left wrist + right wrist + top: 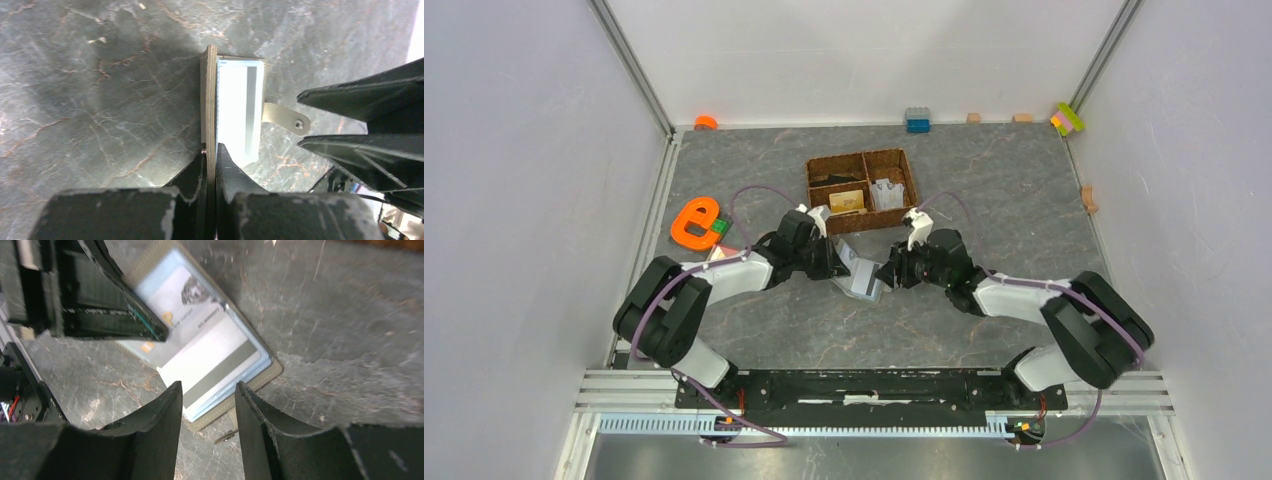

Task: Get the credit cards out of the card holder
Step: Remove the credit card from the card holder.

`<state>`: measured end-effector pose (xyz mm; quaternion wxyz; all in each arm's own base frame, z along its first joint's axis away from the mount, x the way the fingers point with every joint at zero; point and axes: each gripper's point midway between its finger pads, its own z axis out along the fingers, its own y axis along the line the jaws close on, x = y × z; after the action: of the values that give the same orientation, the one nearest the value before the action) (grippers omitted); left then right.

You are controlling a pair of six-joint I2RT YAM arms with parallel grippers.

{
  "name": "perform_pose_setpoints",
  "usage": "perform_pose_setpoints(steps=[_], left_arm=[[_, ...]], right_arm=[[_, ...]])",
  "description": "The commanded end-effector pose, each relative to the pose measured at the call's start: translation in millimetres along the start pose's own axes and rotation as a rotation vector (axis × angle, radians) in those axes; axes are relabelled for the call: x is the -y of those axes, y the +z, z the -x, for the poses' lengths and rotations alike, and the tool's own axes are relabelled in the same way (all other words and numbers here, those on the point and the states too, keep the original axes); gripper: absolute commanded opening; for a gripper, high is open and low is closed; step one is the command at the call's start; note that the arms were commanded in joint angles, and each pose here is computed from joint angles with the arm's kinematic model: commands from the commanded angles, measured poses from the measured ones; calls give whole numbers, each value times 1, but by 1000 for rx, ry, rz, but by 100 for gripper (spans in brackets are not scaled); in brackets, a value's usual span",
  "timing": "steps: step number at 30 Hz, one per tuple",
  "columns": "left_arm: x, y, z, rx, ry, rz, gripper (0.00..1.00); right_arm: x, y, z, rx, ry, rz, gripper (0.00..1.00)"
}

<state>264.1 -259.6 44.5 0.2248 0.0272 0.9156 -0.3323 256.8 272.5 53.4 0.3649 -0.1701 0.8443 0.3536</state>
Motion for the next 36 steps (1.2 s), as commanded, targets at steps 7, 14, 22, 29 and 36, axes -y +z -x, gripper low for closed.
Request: perform_pose_setpoints(steps=[7,14,22,29,36], left_arm=[[68,-28,16,102,37,-363,2],[101,-51,17,148,43,-577,2],[113,-68,19,200,65,-653,2],[122,-64,13,132,26,-749,2],[126,-62,10,98,6,-800,2]], right_arm=[[-42,-19,35,154,-57,191,45],[-48,-14,28,129,9,258,47],[-44,-22,29,157,88,299,51],[-63,-36,39,211,113,426,46],[-79,-47,44,239,130,517,37]])
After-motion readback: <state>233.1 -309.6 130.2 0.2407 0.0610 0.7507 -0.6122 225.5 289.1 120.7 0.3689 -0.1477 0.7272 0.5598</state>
